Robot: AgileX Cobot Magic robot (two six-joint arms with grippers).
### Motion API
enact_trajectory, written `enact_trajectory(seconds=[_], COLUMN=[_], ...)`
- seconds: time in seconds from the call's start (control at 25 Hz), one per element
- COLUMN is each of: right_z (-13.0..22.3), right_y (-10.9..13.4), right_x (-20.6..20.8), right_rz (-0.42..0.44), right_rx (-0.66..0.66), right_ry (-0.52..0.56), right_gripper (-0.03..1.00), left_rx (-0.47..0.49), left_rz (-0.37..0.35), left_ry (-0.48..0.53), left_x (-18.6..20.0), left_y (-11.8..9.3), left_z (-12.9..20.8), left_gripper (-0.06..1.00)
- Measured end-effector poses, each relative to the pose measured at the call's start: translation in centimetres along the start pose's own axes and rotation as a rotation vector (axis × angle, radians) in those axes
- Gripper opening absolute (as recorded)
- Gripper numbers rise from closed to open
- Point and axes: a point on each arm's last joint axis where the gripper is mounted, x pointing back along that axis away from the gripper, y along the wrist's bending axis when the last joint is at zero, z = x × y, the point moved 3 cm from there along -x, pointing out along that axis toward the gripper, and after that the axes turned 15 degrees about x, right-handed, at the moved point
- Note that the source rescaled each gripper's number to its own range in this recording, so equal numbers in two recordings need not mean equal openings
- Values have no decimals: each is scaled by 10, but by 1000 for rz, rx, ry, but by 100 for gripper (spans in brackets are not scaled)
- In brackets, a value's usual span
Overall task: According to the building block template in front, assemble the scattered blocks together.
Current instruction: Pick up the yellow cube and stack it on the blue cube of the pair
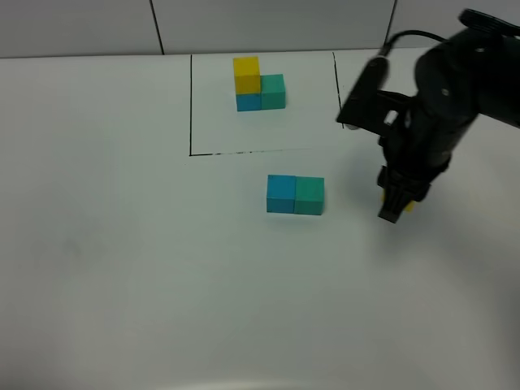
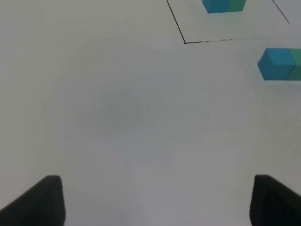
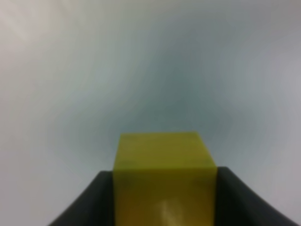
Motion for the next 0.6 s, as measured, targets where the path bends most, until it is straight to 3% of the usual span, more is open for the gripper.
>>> enact_trajectory(seconds=[0.28,0.6], right_z=[-84,-125], right_y=[-5,-18], right_x=[-10,-36], right_rz=[-55,-91], right_rx=[297,439], right_ry=[36,7], right_gripper=[2,2], left_rx=[0,0], left_rz=[0,0], left_ry=[0,0], left_x=[0,0], left_y=[0,0], left_z=[0,0], left_gripper=[67,67])
